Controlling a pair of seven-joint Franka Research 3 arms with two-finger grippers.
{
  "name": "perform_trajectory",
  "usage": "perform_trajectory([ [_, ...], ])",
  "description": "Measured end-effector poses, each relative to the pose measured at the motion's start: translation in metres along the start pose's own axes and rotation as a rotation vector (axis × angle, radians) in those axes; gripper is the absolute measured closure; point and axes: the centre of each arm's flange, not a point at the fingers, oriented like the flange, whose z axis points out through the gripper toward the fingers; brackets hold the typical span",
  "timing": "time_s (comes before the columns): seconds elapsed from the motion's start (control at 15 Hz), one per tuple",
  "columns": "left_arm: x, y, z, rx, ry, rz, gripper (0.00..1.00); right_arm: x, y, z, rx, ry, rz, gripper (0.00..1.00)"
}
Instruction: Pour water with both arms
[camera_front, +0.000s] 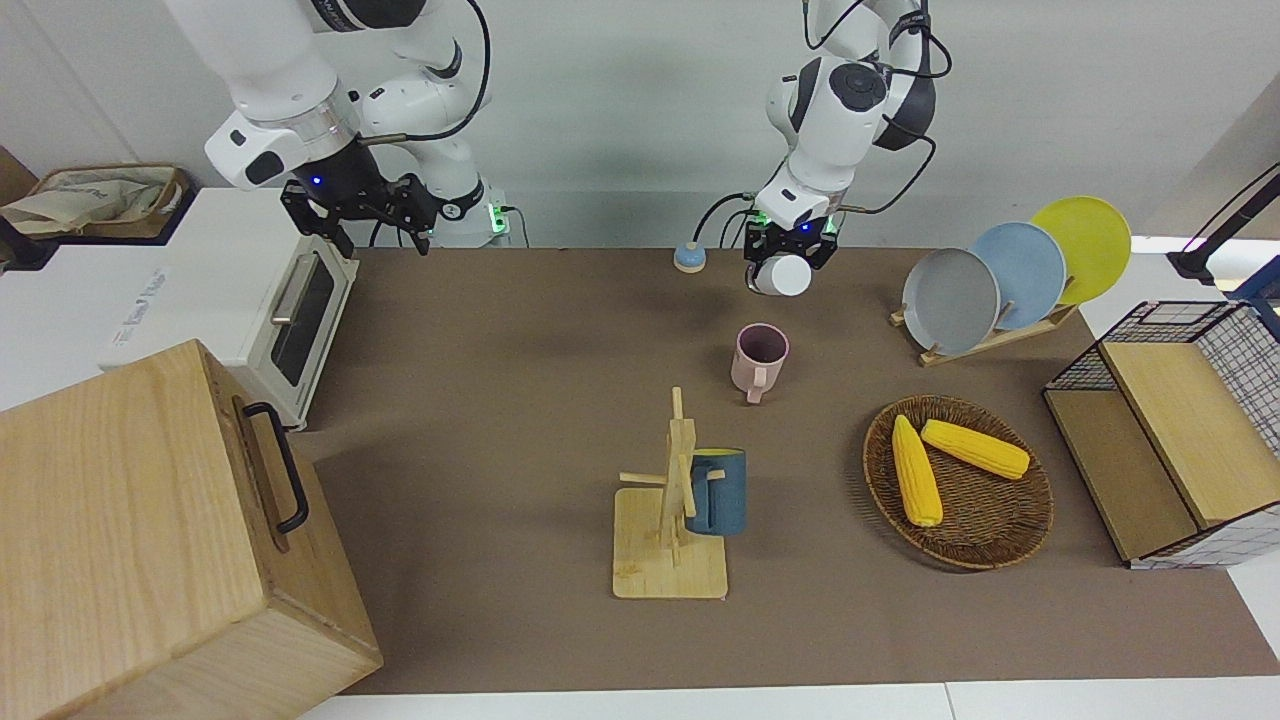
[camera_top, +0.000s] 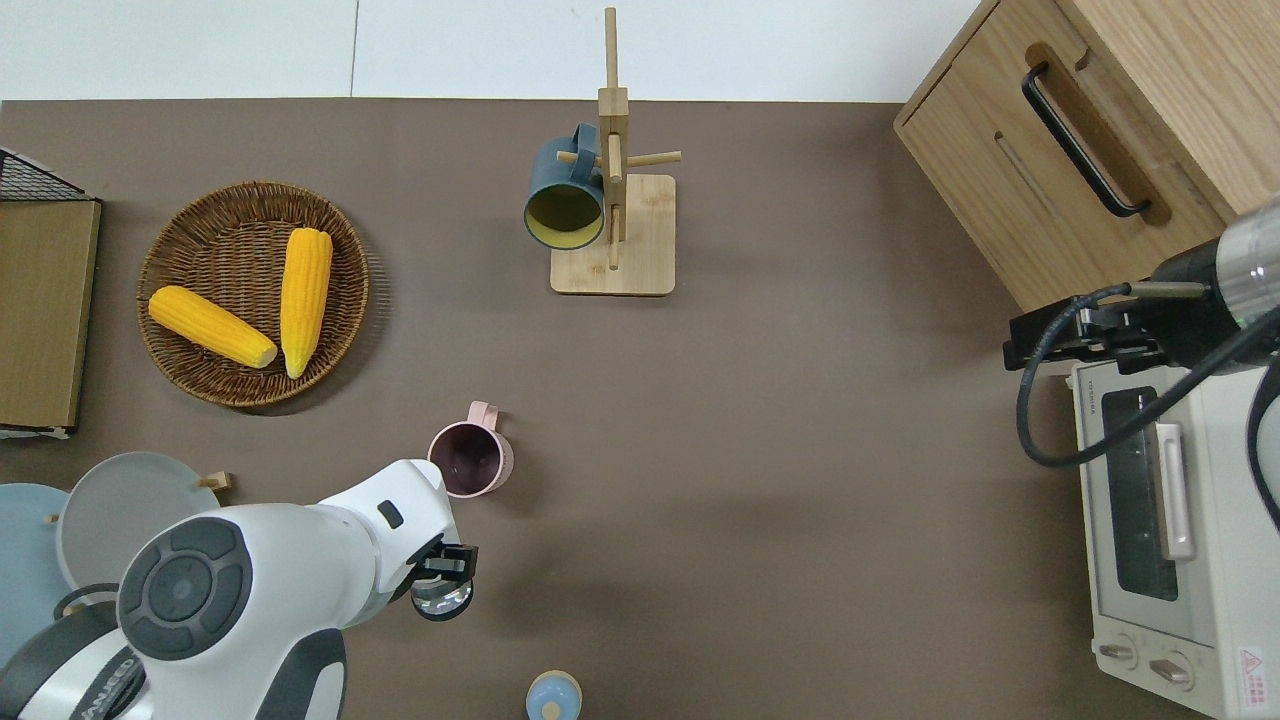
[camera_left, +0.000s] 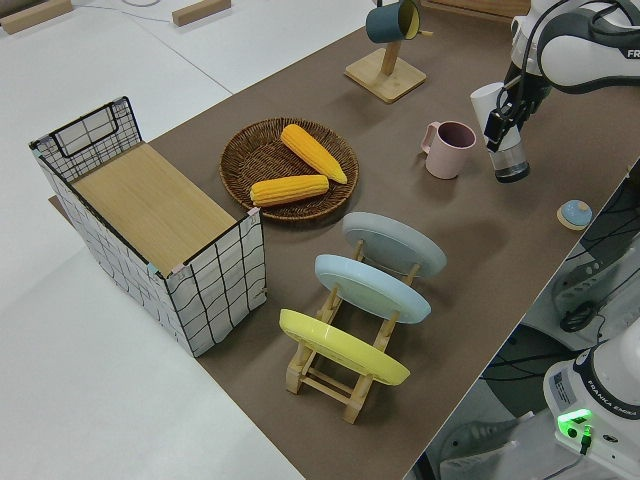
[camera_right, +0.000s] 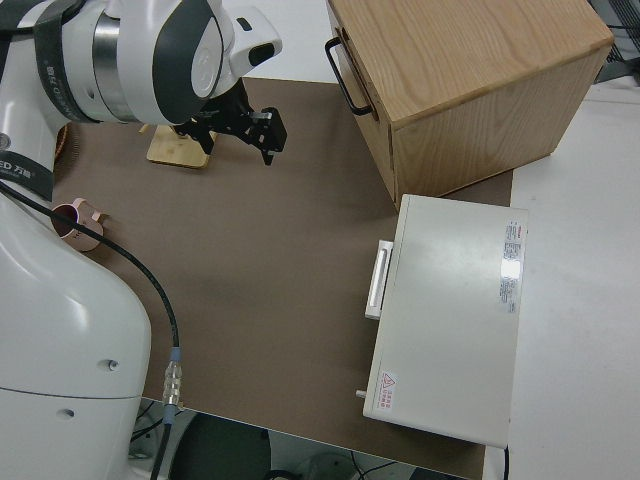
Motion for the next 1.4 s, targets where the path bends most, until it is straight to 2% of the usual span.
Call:
perform_trajectory([
  [0.13,0.006,0.002,0.001,-0.005,-0.025,-0.013,0.37,0.000,0.001,0.000,0.000,0.000,0.002,0.01],
  [0.4,0.017,0.004,0.009,-0.005,-0.129,-0.016,0.37,0.000,0.003,0.000,0.000,0.001,0.006,0.01],
  [0.73,0.039,0.006,0.017,0.020,-0.230,-0.030,0.37,0.002,0.021,-0.002,0.002,0.004,0.037,0.01],
  [1.0,0.046,0.006,0.026,0.031,-0.270,-0.031,0.37,0.006,0.062,-0.005,0.012,0.009,0.102,0.01],
  [1.13,0.046,0.006,0.025,0.034,-0.277,-0.031,0.37,0.009,0.076,-0.003,0.025,0.004,0.101,0.01],
  [1.4,0.045,0.006,0.025,0.042,-0.284,-0.029,0.37,0.006,0.043,-0.002,-0.036,0.001,0.011,0.01],
])
